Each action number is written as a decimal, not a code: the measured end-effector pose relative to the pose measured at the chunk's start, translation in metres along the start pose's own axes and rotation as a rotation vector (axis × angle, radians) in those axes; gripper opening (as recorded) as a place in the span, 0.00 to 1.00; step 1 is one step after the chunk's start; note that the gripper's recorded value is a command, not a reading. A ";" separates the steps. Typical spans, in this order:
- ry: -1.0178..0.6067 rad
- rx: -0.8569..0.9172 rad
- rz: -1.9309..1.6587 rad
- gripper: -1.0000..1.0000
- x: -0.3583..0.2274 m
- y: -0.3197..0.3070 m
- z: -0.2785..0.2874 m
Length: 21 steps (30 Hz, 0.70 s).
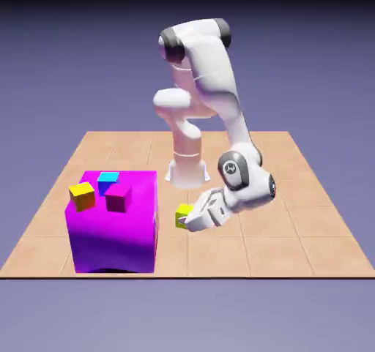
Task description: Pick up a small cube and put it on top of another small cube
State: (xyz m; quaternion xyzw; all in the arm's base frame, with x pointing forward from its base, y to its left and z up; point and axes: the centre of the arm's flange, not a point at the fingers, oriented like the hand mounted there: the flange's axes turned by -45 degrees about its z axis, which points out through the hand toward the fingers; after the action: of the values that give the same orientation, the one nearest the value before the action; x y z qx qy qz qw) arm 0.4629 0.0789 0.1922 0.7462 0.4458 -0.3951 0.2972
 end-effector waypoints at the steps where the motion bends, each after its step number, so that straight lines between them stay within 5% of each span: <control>1: 0.004 0.030 0.023 0.00 -0.006 0.010 -0.008; 8: 0.065 0.249 0.145 0.00 -0.060 0.071 -0.061; 21: -0.008 0.686 0.293 0.00 -0.242 0.212 0.036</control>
State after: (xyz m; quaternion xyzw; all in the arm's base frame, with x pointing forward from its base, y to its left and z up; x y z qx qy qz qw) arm 0.5723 -0.1439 0.4001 0.8568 0.1747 -0.4777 0.0853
